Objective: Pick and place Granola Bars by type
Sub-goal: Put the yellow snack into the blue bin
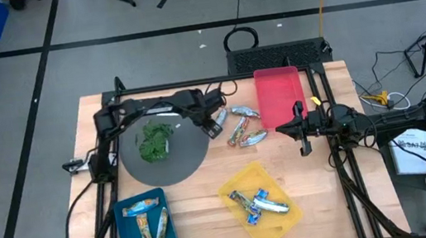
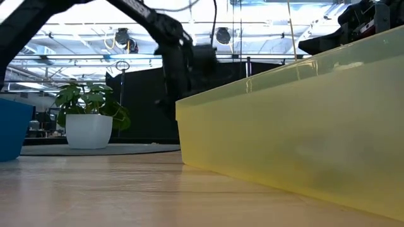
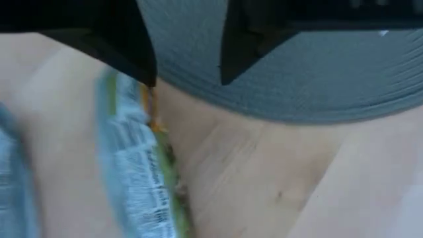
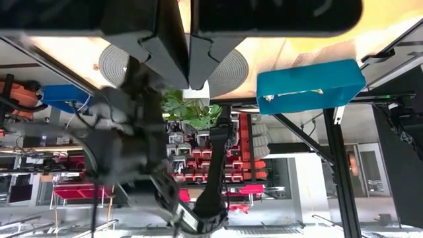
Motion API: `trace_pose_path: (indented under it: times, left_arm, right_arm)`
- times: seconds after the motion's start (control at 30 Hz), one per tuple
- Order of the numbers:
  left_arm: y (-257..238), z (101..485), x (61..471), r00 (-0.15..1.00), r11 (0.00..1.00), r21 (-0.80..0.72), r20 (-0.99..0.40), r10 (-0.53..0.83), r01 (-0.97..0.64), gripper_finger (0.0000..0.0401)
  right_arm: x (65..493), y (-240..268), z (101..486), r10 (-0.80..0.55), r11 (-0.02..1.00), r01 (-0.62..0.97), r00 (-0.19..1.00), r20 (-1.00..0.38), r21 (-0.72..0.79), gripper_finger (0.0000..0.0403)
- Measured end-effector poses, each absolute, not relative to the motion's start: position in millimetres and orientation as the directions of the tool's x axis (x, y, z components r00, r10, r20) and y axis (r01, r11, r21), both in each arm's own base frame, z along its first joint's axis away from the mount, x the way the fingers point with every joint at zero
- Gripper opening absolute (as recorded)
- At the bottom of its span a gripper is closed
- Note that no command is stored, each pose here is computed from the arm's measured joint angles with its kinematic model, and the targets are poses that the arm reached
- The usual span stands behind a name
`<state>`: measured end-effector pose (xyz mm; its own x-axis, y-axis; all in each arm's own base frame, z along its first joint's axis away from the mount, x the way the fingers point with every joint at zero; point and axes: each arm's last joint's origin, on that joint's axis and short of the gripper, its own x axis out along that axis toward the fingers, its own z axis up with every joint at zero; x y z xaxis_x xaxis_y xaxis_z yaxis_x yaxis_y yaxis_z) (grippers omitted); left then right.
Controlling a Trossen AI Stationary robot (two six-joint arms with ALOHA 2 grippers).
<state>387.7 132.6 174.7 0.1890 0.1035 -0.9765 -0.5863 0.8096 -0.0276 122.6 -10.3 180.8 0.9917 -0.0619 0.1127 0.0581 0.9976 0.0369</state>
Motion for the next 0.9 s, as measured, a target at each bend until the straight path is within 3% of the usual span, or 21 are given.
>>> trace_pose_path:
  times: [0.13,0.27,0.6,0.9]
  left_arm:
    - [139,157,392,0.189,0.807,-0.043,-0.978,0.086,-0.589,0.0226]
    - [140,153,394,0.192,0.813,-0.041,-0.977,0.088,-0.581,0.025]
    - [139,163,391,0.203,0.812,-0.051,-0.976,0.084,-0.581,0.0241]
    - [143,168,401,0.37,0.752,-0.266,-0.928,-0.032,-0.603,0.0235]
  right_arm:
    - [123,-10,181,-0.062,0.998,0.058,0.992,0.112,0.037,0.0004]
    - [123,-10,181,-0.062,0.998,0.058,0.992,0.112,0.037,0.0004]
    - [123,-10,181,-0.062,0.998,0.058,0.992,0.112,0.037,0.0004]
    - [123,-10,181,-0.062,0.998,0.058,0.992,0.113,0.037,0.0004]
